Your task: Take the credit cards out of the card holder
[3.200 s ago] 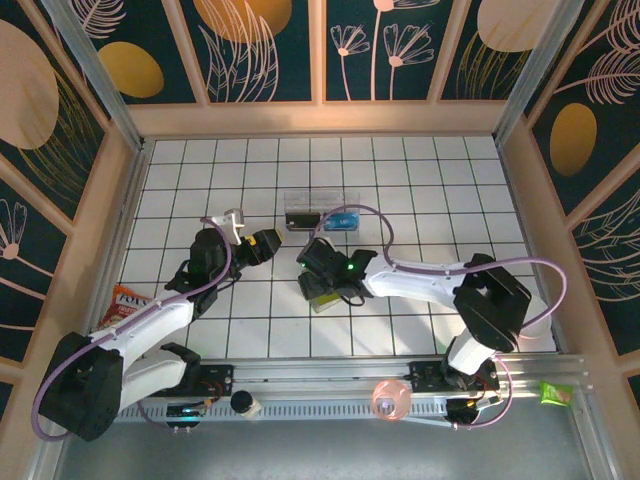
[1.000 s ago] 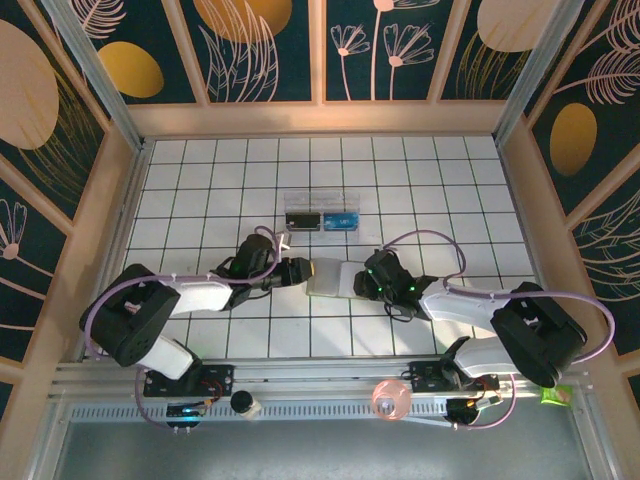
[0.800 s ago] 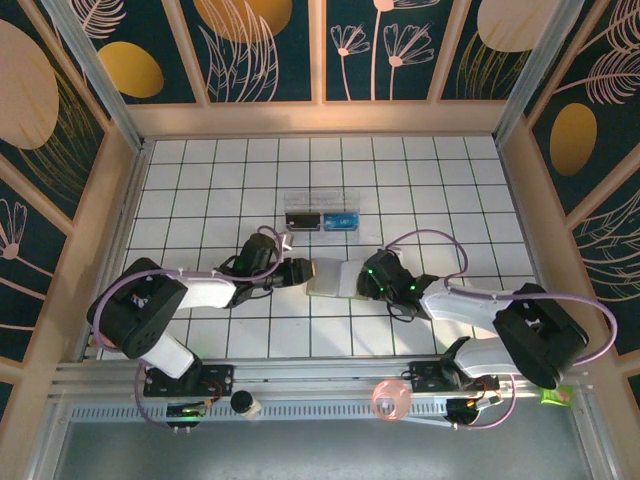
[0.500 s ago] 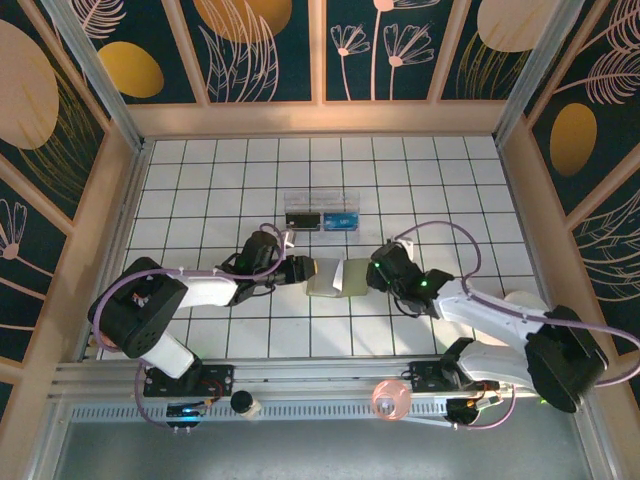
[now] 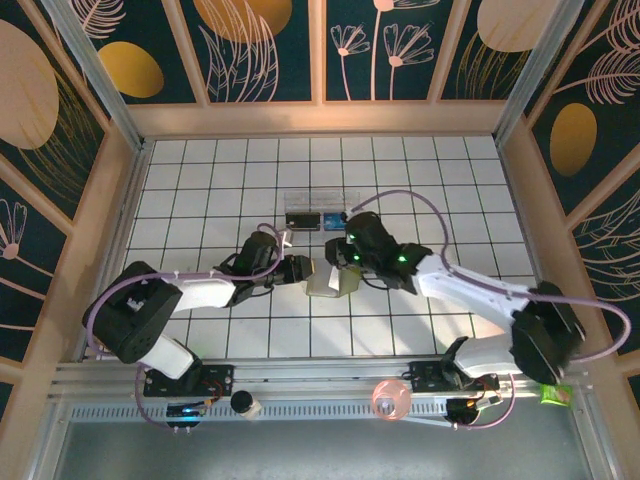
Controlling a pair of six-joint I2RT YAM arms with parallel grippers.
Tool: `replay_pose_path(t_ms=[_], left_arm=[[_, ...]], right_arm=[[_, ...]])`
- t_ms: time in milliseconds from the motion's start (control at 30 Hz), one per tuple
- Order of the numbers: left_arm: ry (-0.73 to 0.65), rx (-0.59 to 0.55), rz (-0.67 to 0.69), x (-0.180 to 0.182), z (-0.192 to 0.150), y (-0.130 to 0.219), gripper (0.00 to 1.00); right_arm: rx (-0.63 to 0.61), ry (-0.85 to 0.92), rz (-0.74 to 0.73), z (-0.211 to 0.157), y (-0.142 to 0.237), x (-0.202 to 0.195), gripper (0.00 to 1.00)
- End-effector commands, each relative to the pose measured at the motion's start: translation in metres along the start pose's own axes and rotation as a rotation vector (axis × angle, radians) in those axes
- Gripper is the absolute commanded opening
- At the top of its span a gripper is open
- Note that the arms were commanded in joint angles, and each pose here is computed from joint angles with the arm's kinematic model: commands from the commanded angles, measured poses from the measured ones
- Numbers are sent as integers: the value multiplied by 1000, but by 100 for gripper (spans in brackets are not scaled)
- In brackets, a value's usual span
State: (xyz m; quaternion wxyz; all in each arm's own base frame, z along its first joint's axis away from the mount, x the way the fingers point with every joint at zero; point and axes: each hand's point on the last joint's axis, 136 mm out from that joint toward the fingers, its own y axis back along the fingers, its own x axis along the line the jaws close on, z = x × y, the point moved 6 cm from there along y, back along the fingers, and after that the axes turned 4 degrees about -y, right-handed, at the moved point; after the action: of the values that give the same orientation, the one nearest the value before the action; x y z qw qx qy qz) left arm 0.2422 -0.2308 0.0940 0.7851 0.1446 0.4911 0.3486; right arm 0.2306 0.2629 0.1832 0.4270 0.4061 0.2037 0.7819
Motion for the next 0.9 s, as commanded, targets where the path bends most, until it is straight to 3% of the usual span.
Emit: replay_pose_path(t_ms=[0, 233, 600, 867], left_arm=[[4, -29, 72, 11, -2, 13, 36], [20, -61, 80, 19, -4, 30, 39], [-1, -2, -48, 7, -5, 15, 47], [15, 30, -109, 3, -5, -1, 51]], right_arm=[[69, 37, 87, 0, -20, 22, 28], [183, 28, -60, -27, -56, -4, 24], [174, -29, -270, -61, -35, -61, 21], [166, -50, -287, -82, -39, -88, 10]])
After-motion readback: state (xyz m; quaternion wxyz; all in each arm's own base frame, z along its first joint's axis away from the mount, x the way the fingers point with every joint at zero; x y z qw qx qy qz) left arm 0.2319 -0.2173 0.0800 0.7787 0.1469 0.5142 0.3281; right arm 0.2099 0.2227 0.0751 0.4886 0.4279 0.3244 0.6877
